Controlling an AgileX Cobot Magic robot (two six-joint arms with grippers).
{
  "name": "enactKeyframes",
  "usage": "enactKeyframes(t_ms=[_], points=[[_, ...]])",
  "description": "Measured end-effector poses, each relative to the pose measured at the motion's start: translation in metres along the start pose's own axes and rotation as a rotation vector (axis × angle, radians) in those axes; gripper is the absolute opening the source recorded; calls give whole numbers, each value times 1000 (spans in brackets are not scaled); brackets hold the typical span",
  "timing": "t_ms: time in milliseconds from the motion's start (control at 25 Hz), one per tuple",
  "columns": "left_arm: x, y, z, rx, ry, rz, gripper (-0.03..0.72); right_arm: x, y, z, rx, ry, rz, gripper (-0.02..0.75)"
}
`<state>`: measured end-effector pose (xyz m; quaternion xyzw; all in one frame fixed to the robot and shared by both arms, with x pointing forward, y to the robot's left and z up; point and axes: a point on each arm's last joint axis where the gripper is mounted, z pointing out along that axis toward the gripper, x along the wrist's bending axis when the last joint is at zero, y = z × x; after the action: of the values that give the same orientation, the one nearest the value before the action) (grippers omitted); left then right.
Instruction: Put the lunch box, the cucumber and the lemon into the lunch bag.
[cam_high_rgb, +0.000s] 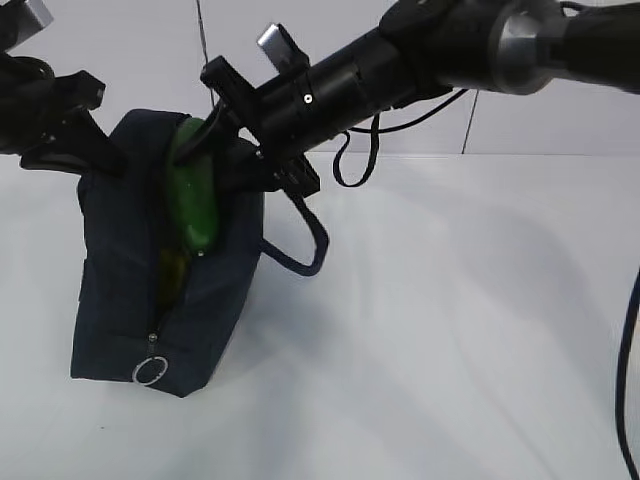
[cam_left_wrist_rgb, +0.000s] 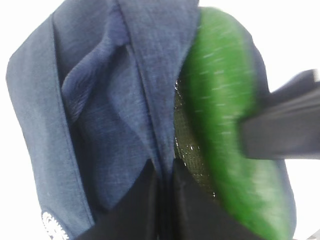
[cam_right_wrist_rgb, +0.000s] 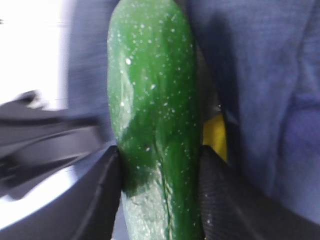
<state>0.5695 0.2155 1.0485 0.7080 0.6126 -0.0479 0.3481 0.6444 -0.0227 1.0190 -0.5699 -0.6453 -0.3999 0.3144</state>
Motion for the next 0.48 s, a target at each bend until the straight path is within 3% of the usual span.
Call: enactKeyframes(t_ms=[480], points=[[-1,1,0,-7,-16,-15,8,-14,4,11,-9,8,-81,374]])
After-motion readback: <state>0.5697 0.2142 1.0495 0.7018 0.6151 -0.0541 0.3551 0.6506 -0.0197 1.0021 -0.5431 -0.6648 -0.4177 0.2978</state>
